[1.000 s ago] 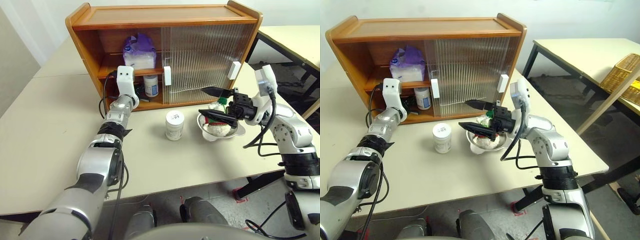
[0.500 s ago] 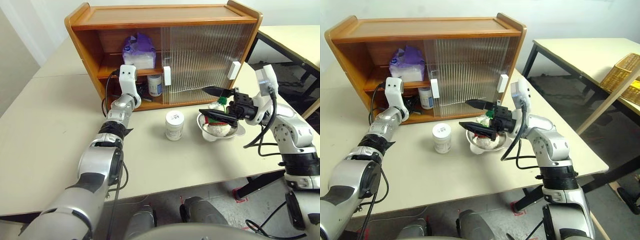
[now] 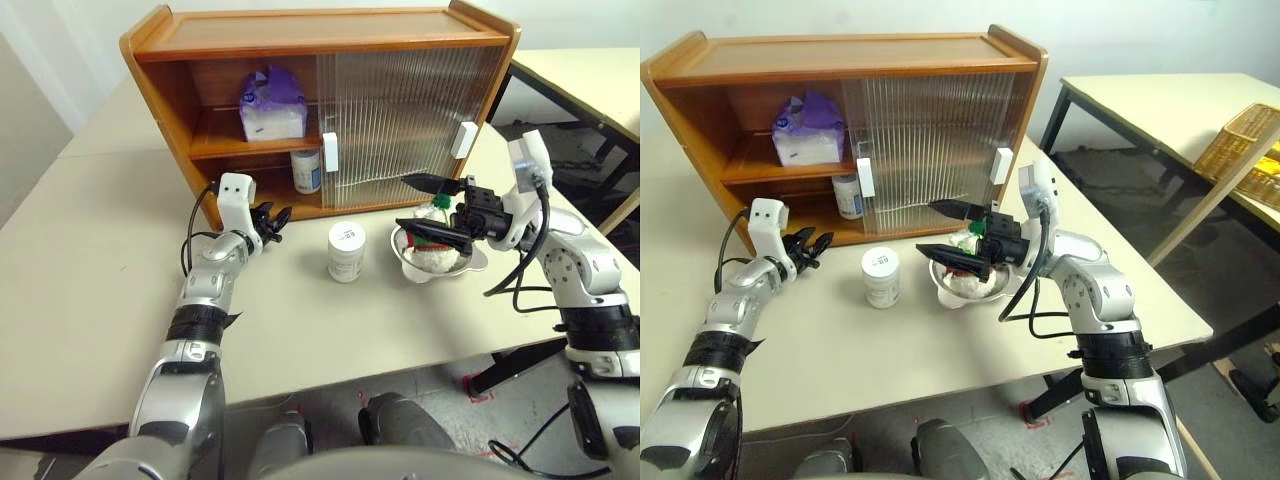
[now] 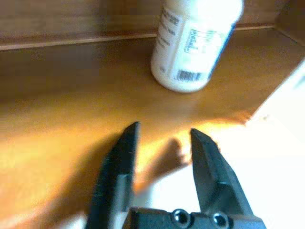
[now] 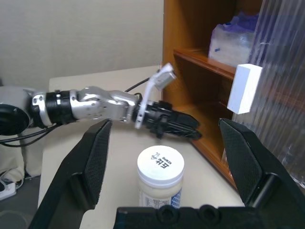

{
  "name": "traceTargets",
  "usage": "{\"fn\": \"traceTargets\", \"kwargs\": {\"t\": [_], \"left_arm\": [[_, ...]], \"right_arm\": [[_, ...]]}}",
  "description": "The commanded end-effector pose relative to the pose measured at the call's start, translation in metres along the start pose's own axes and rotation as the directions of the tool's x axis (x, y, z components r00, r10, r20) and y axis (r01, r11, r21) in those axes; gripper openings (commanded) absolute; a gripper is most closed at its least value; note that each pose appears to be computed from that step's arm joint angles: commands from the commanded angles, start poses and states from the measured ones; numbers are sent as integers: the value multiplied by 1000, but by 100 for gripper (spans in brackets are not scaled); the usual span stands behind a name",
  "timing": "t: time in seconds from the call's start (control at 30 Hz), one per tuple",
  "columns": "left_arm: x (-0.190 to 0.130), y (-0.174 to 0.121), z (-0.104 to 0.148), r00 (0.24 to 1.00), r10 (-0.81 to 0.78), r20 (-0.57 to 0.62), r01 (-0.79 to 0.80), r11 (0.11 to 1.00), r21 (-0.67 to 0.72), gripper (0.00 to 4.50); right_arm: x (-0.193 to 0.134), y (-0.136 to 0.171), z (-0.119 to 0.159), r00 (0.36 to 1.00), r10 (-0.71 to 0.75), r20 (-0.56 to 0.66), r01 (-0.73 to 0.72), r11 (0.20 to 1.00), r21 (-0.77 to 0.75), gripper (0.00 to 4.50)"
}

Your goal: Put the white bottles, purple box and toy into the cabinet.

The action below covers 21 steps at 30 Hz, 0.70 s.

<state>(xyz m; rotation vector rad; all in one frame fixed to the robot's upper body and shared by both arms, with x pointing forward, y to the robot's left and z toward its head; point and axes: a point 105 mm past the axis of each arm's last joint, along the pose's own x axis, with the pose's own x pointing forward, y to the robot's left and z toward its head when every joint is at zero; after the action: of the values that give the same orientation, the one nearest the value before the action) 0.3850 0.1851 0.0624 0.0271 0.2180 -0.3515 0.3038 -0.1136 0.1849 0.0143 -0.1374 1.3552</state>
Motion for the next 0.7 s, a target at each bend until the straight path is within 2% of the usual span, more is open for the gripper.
{"fn": "traceTargets", "kwargs": {"t": [0.03, 0.1, 0.13, 0.33, 0.47, 0.7], "left_arm": [[-17, -2, 7, 998, -62, 15, 62, 998, 19, 362], [-29, -8, 0, 990, -140, -13, 141, 989, 52, 429], [-34, -13, -4, 981, -190, -33, 192, 979, 64, 447], [-62, -32, -9, 929, -369, -27, 370, 926, 75, 447], [-80, -47, -18, 860, -503, -82, 509, 858, 73, 447], [-73, -87, -23, 751, -653, -91, 659, 751, 45, 447]], "right_arm": [[-2, 0, -1, 1000, -4, -7, 4, 1000, -8, 450], [-3, 0, -2, 1000, -5, -9, 5, 1000, -7, 450], [-3, 0, -2, 1000, -6, -10, 6, 1000, -5, 450], [-3, 0, -3, 1000, -8, -9, 8, 1000, -5, 450], [-4, 0, -3, 1000, -8, -12, 8, 1000, -3, 450], [-2, 0, -1, 1000, -5, -13, 4, 1000, -8, 450]]}}
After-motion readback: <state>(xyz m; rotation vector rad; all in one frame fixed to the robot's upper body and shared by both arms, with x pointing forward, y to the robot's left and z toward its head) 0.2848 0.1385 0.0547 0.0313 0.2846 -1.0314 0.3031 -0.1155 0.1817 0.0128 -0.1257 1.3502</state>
